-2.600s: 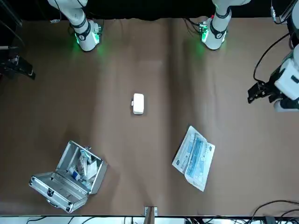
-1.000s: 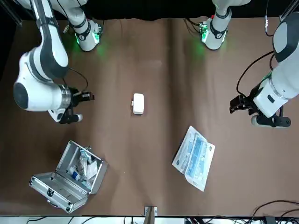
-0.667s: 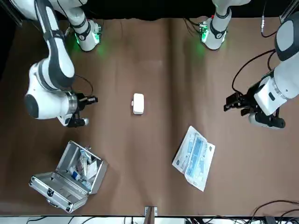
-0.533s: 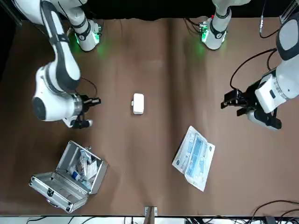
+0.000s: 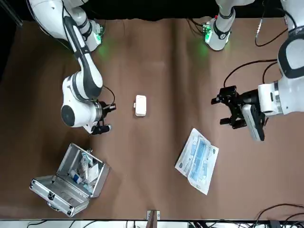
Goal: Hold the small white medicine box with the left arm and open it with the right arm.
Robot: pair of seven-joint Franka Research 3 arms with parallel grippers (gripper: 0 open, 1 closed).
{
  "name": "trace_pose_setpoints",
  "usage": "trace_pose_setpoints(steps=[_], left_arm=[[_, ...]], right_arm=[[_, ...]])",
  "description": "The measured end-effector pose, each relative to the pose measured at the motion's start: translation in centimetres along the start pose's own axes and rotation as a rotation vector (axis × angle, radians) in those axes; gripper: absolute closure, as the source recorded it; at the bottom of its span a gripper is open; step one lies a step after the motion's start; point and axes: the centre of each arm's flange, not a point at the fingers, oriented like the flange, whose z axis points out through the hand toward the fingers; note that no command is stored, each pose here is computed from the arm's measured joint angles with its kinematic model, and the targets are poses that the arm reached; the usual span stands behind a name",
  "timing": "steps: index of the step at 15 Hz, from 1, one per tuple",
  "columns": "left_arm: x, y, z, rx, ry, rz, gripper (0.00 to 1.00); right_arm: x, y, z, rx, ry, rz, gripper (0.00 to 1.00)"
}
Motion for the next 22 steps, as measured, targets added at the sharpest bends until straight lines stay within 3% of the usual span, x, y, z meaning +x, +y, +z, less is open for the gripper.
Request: trace_pose_setpoints(steps=[6, 8, 10, 12, 14, 17, 22], left_arm=[[-0.9, -6.1, 3.1, -0.147, 0.098, 0.322, 0.01], [-1.4, -8.0, 4.4, -0.169, 0.115, 0.422, 0.01], [-2.0, -9.5, 6.3, -0.218, 0.132, 0.502, 0.01], [-2.3, -10.0, 7.2, -0.247, 0.135, 0.522, 0.01], [-3.7, -12.6, 10.9, -0.343, 0.17, 0.628, 0.01], [-5.0, -14.6, 15.0, -0.407, 0.224, 0.758, 0.01], [-7.4, -16.4, 21.3, -0.48, 0.276, 0.94, 0.01]], right_arm=[[1.7, 0.3, 3.0, 0.005, 0.017, -0.014, 0.99], [2.1, 0.5, 4.0, 0.037, 0.004, -0.035, 0.99], [2.8, 1.3, 6.1, 0.12, -0.017, -0.075, 0.99], [3.1, 1.7, 6.9, 0.137, -0.022, -0.073, 0.99], [3.9, 2.6, 8.7, 0.166, -0.009, -0.045, 0.99], [3.9, 2.7, 9.7, 0.234, -0.008, 0.002, 0.99], [3.3, 3.7, 11.5, 0.271, -0.003, 0.059, 0.99]])
